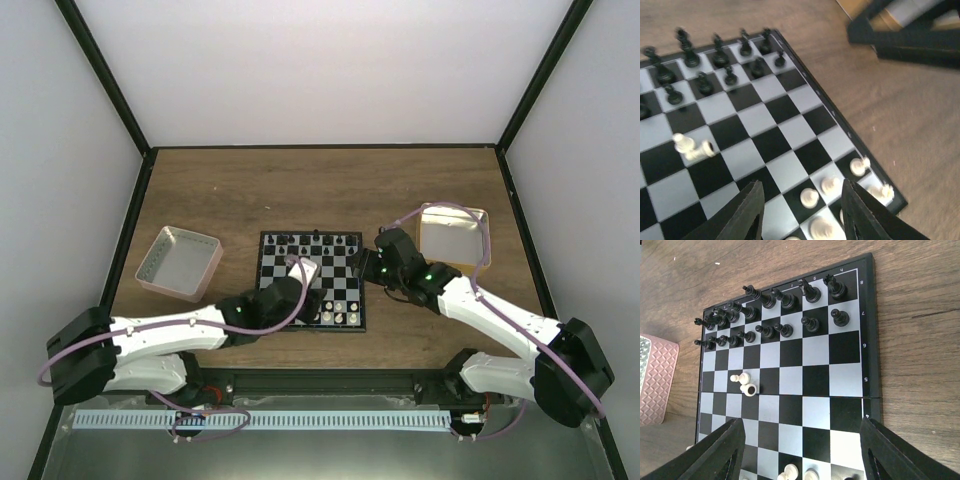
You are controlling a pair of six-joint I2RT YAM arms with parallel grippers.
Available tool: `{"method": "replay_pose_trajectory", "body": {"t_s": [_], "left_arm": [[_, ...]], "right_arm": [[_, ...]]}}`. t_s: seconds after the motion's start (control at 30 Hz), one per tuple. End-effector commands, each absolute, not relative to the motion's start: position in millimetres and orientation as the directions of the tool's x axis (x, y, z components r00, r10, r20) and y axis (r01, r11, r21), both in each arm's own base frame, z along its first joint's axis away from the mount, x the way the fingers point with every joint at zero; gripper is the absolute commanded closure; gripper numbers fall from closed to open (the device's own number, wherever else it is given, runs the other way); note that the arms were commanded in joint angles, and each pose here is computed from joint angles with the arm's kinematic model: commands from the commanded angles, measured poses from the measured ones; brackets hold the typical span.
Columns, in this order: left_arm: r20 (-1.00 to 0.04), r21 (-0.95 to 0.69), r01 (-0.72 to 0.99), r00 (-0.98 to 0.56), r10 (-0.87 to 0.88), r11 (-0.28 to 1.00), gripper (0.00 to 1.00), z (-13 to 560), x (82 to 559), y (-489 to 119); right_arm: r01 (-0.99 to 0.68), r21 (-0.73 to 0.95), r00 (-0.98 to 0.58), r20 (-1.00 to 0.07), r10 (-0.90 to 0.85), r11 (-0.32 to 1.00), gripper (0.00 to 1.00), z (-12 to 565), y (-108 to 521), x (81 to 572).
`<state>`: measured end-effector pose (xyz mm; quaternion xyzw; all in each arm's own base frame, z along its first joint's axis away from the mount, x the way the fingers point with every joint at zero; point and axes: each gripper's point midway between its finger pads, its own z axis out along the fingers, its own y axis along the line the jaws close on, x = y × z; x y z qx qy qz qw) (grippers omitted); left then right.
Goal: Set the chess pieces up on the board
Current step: Place the chess piece on the chessboard, then pick up the chess piece from the chessboard.
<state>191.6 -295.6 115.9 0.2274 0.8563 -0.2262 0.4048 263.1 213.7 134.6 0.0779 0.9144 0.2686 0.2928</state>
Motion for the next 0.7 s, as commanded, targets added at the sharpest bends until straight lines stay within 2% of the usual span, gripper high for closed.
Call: {"method": "replay_pose_trajectory", "body": {"t_s": [0.0,0.13,0.33,0.53,0.67], "left_arm": [[-0.762,-0.221,0.402,-0.640,0.100,0.889,0.54,131.0,219.9,-276.3],[-0.658,-0.272,0.305,-0.751,0.055,0.913,0.53,117.8,232.3,-267.7],[-0.495,-0.332,0.166,-0.869,-0.022,0.929,0.53,81.9,245.8,-252.8],[-0.431,-0.321,0.099,-0.901,-0.052,0.942,0.61,59.1,256.6,-243.8],[-0.425,-0.314,0.088,-0.903,-0.057,0.945,0.62,54.7,266.5,-242.2]], "right_arm": [[-0.049,0.544,-0.817,-0.504,0.280,0.838,0.35,137.7,218.0,265.0],[-0.160,0.544,-0.833,-0.522,0.183,0.823,0.39,140.2,235.0,263.5],[-0.183,0.528,-0.860,-0.494,0.125,0.829,0.41,128.1,244.4,263.7],[-0.210,0.519,-0.880,-0.469,0.070,0.828,0.44,115.2,255.3,263.6],[-0.214,0.518,-0.884,-0.464,0.062,0.828,0.45,111.2,258.0,264.3]]}}
